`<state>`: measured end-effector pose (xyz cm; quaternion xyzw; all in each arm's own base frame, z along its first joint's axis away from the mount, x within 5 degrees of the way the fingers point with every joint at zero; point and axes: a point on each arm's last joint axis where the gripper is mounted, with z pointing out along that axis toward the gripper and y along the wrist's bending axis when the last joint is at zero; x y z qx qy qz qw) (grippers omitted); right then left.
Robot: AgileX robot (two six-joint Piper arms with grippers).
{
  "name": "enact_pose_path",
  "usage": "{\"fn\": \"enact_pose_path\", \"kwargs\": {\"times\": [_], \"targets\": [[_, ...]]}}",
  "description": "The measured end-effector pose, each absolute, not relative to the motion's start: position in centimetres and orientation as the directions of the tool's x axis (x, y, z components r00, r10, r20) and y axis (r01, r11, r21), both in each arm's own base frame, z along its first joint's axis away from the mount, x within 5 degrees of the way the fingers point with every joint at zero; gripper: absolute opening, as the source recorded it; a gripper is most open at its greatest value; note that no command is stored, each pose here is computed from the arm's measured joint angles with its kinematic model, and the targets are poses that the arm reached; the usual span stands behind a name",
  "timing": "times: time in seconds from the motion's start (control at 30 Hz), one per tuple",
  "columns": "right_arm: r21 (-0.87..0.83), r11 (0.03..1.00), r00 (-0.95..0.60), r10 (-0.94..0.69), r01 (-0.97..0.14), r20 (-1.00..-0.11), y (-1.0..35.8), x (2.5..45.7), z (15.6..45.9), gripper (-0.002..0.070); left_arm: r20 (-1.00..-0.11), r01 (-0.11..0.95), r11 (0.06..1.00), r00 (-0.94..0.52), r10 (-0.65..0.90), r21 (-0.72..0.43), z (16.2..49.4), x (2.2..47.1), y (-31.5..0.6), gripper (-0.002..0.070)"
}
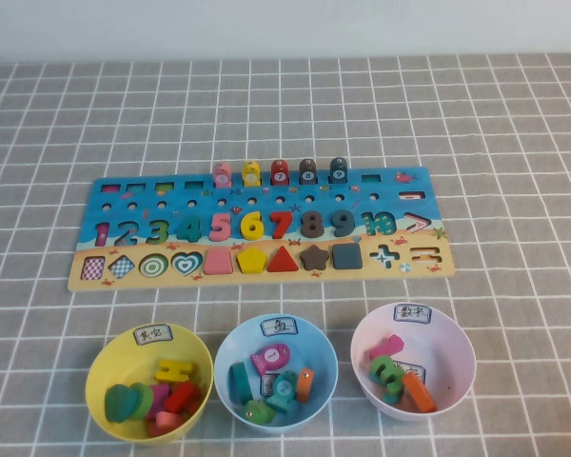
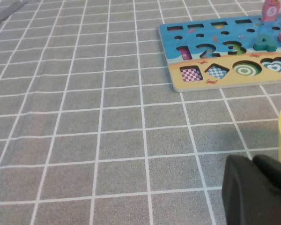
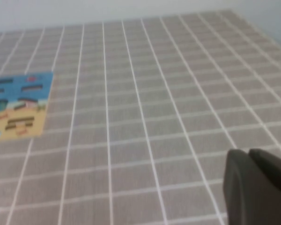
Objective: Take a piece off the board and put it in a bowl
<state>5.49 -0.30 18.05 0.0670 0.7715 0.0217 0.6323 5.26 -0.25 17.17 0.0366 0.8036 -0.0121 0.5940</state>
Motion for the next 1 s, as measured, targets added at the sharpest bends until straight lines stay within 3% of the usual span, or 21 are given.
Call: {"fn": "enact_pose_path", "kwargs": {"times": [0.23,1.0], "targets": [[0.069,0.995,-0.281,0.086,0.069,-0.956,-0.26,5.30,17.27,-0.0017,-0.955,0.073,0.997,-0.292,0.045,0.024,17.17,5.26,-0.25,-0.0001],[0.054,0.998,-0.290,0.054,0.007,-0.956,0.06,5.26,17.22,-0.0017,-0.955,0.073,0.997,-0.292,0.045,0.024,17.17,5.26,-0.25,-0.0001]]}}
